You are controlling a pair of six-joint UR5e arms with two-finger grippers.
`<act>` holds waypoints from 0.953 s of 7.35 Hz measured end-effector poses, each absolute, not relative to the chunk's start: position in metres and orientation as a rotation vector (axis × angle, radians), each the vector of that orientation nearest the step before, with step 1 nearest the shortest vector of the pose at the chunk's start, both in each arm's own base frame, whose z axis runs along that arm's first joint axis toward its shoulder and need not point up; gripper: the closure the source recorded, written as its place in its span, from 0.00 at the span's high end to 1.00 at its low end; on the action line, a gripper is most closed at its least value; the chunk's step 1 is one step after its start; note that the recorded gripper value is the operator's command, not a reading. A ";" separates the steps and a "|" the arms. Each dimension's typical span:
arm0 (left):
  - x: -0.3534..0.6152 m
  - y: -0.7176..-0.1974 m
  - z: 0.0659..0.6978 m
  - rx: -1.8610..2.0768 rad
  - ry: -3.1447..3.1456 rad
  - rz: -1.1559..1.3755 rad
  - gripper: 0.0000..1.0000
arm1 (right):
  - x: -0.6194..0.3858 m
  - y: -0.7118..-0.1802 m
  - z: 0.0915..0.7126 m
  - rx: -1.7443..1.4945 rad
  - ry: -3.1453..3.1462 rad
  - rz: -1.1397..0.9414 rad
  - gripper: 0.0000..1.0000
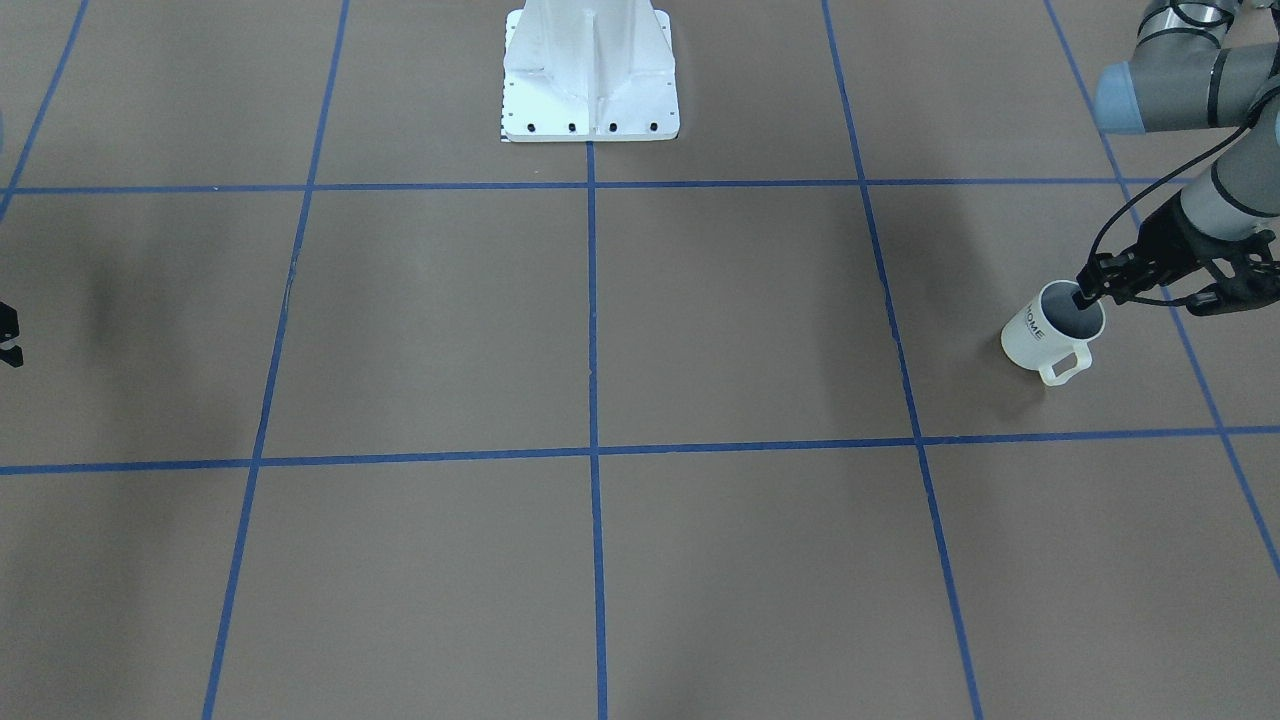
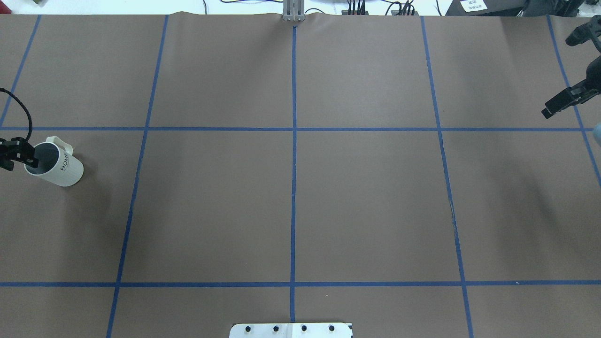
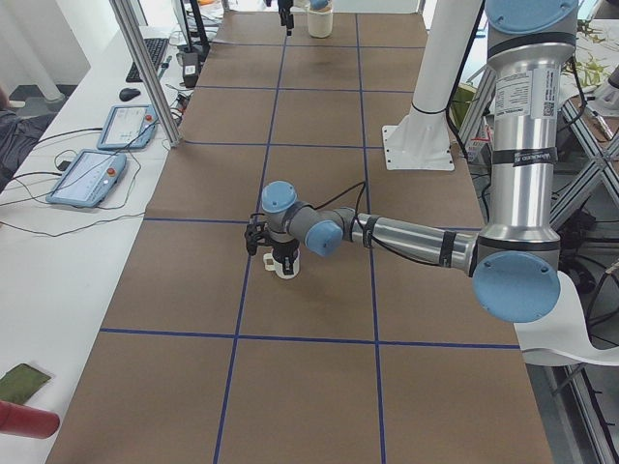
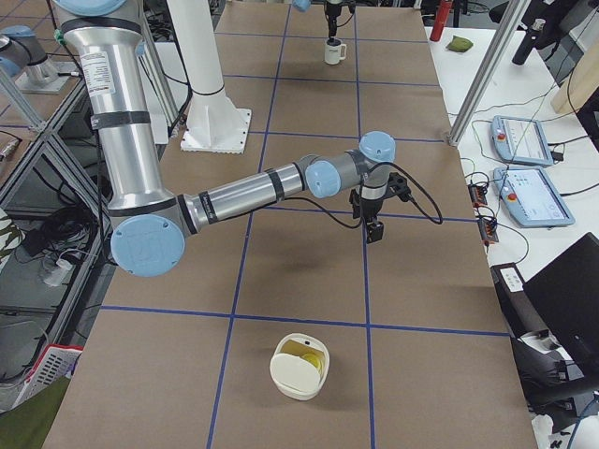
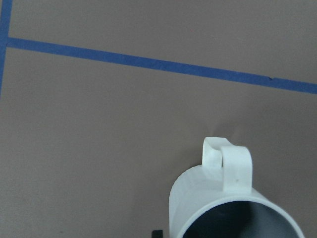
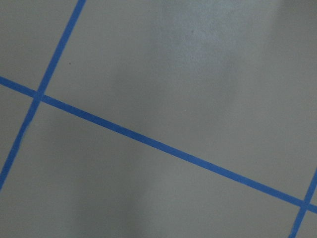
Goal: Left arm hands cup to right arm to dump lemon
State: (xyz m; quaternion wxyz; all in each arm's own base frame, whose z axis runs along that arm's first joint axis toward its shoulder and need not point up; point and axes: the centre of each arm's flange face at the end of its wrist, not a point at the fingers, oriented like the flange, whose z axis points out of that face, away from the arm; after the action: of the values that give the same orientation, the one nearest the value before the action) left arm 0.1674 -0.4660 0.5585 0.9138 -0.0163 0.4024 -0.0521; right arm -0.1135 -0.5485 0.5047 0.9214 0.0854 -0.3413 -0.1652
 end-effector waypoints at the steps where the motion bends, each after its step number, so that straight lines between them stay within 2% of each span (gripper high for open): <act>1: 0.165 -0.462 0.545 -0.019 0.854 -0.092 1.00 | -0.111 -0.543 0.516 0.159 -0.695 -0.336 1.00; 4: 0.132 -0.469 0.529 0.049 0.873 0.007 1.00 | -0.083 -0.541 0.528 0.146 -0.698 -0.282 1.00; 7: 0.041 -0.492 0.570 0.119 0.787 0.135 1.00 | -0.013 -0.525 0.550 0.134 -0.785 -0.166 1.00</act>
State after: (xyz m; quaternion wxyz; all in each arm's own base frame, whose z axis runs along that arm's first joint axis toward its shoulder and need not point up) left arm 0.0409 -0.4924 0.5699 0.9196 0.0578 0.3830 0.0657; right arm -0.0133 -0.5248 0.5500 0.9183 0.0653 -0.3820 -0.0805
